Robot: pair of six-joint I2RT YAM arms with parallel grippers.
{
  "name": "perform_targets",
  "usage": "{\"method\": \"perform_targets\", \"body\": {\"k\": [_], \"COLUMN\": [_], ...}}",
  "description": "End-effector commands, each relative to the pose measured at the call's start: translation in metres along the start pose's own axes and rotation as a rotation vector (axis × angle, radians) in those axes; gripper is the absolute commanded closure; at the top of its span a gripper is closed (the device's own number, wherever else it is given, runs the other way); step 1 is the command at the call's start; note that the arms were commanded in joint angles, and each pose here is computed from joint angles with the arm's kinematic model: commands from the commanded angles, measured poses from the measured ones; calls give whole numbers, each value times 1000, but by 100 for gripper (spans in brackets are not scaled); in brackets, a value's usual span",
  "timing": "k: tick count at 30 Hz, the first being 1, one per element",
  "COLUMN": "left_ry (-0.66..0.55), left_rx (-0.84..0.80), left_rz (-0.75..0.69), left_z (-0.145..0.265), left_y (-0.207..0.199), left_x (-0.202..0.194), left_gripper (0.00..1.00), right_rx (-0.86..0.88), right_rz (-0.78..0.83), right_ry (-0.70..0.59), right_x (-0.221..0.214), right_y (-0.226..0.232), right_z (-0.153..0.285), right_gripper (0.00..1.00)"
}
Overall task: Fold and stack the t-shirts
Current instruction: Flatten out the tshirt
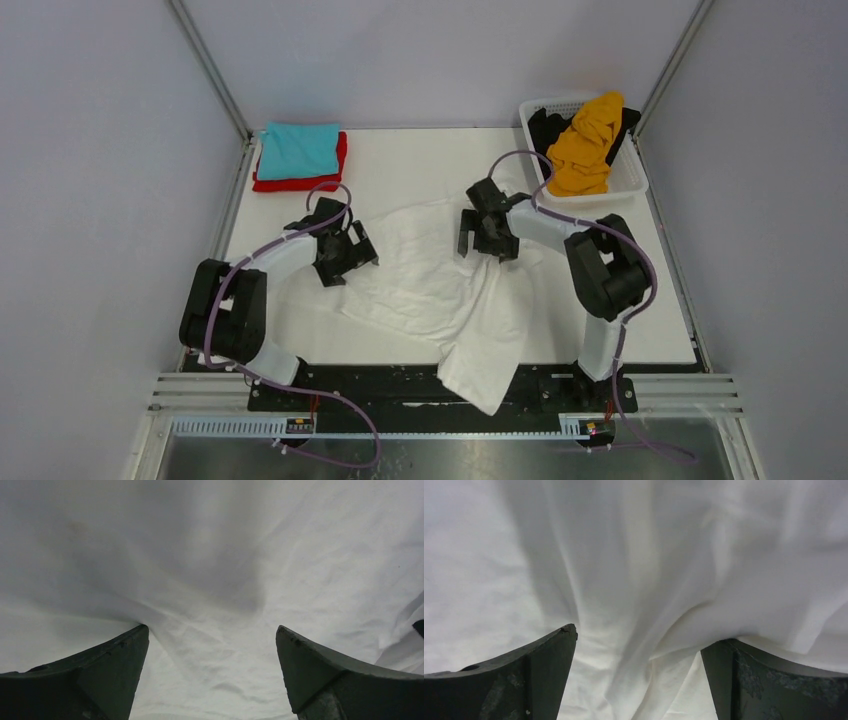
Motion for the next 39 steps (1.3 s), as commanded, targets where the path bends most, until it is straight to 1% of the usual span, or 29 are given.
{"method": "perform_targets", "body": {"k": [1,6,9,12,15,17,19,20,22,26,29,31,32,36,39], "left_ry": [38,15,6,-54,-165,-259,-346,-367,-381,-414,-385,-356,-340,-262,-245], "left_rx": [-42,-71,-74,-30,54,119,231,251,253,266,261,269,292,354,379], "left_rz": [20,17,19,25,42,74,168,205,283,372,399,400,405,429,441], "left_z": [-14,-8,2,20,43,60,70,73,77,78,73,65,60,42,34], "left_y": [-13,-26,-30,-22,-1,20,48,61,78,92,92,91,92,97,99], "left_x": [2,5,6,5,0,-3,-4,-4,-3,4,15,19,21,22,20], "left_gripper": [1,1,1,1,1,1,1,1,1,1,2,8,10,19,23], "right_rx": [11,19,33,37,19,18,10,22,60,160,189,181,176,141,128], "right_rz": [-11,-51,-51,-30,-3,-6,-25,-45,-83,-138,-154,-155,-150,-146,-143], "right_ry": [-33,-33,-25,-58,-144,-228,-296,-352,-420,-458,-465,-454,-449,-449,-446], "right_x": [58,116,142,158,160,147,117,105,74,16,-15,-28,-32,-39,-40], "right_y": [7,8,10,11,3,-8,-24,-30,-42,-58,-68,-73,-75,-81,-82], "right_z": [-4,-12,-18,4,49,80,97,109,122,125,122,120,119,122,120], "right_gripper": [0,0,0,0,0,1,1,1,1,0,1,0,0,1,1]}}
Point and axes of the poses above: each gripper's point midway between its finger pads, its own z axis back along the fingers, its own y axis along the line the jaws close on, x = y × z, the point moved 10 cm from there along z, back along the fingers, and after that the axes turned 6 degrees about z, right-handed, at the moved point
